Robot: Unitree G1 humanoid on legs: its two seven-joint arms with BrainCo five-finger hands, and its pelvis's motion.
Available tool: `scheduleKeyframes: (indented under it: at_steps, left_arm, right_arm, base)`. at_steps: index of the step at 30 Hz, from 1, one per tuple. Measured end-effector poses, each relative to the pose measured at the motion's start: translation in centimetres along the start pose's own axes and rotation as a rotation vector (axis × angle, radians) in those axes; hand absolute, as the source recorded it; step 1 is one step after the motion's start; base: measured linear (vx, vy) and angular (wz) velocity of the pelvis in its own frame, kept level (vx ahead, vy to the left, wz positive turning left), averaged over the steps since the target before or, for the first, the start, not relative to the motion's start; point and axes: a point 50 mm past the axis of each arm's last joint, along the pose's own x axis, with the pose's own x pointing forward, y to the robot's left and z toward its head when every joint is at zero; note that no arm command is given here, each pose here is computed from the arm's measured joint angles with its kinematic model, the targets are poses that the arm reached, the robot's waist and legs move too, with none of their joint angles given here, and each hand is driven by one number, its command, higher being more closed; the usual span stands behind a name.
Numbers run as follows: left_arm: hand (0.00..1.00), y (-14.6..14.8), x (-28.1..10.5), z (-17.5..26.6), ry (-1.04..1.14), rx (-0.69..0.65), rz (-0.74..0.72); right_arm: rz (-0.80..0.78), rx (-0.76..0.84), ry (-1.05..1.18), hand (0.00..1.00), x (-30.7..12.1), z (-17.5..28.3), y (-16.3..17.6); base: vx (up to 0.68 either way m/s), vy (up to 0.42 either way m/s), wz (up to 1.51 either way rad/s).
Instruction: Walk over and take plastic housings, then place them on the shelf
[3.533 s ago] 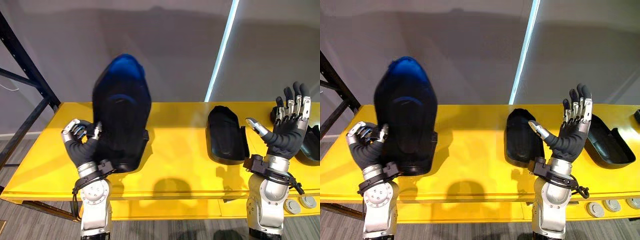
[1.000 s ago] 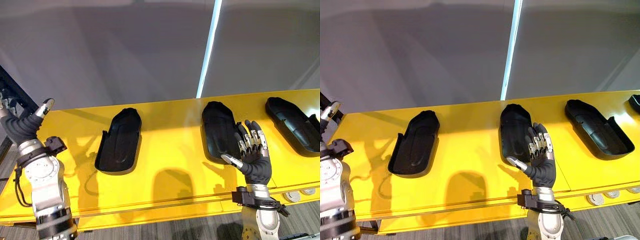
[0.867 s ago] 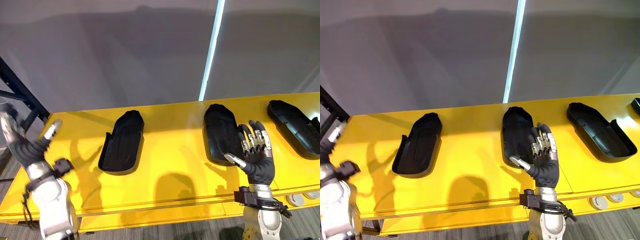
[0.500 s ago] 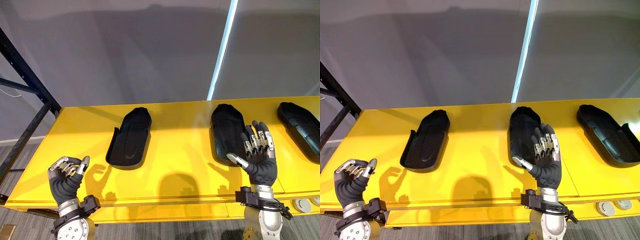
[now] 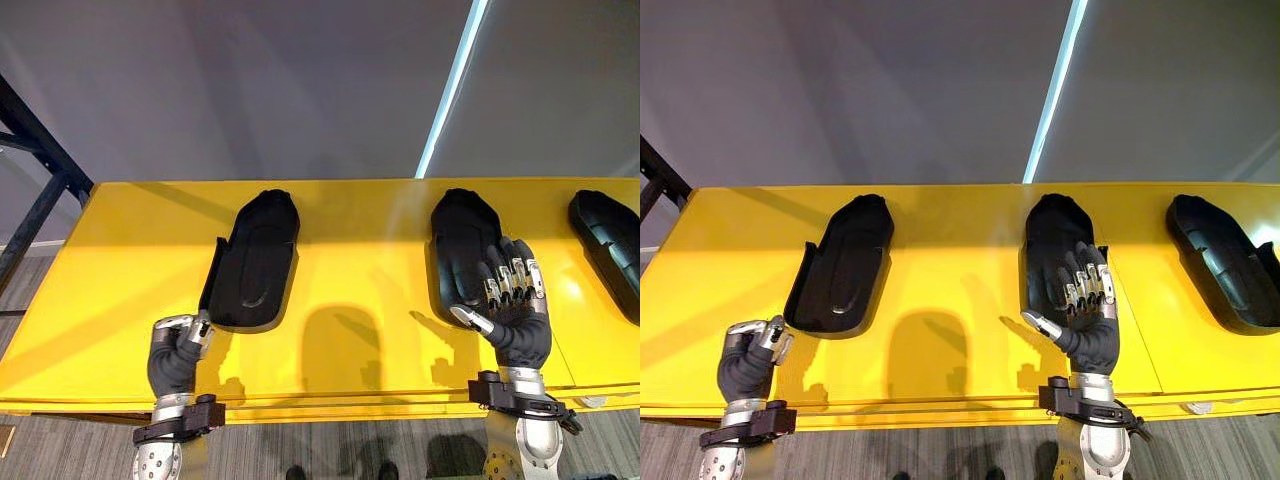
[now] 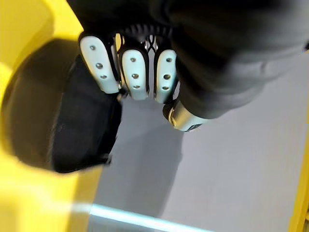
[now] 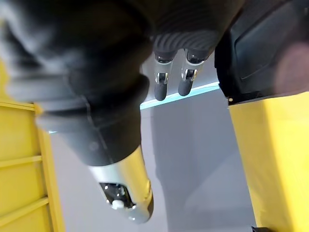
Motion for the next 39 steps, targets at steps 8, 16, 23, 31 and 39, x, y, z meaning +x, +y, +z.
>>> scheduleKeyframes:
  at_steps: [8, 16, 23, 31, 39]
  left_arm:
    - [1.00, -1.3, 0.1, -1.7, 0.099, -0.073, -0.135]
    - [1.00, -1.9, 0.0, -2.5, 0.152, -0.085, -0.213]
    - [1.00, -2.4, 0.7, -3.4, 0.173, -0.108, -0.241]
    - [1.00, -2.2, 1.3, -4.0, 0.183, -0.115, -0.217]
    - [0.00, -2.6, 1.5, -3.2, 0.140, -0.147, -0.220]
  right_arm:
    - [0.014, 0.012, -0.003, 0.00, 0.1, 0.0, 0.4]
    - [0.026, 0.013, -0.003, 0.00, 0.2, 0.0, 0.4]
    - [0.034, 0.012, -0.003, 0.00, 0.1, 0.0, 0.5]
    - [0.031, 0.011, -0.001, 0.00, 0.1, 0.0, 0.4]
    - [0.032, 0.009, -0.009, 0.00, 0.2, 0.1, 0.4]
  base:
    - [0.00, -0.010, -0.08]
    - [0.00, -0.009, -0.05]
    - [0.00, -0.006, -0.03]
    - [0.00, -0.004, -0.01]
    - [0.00, -0.004, 0.00]
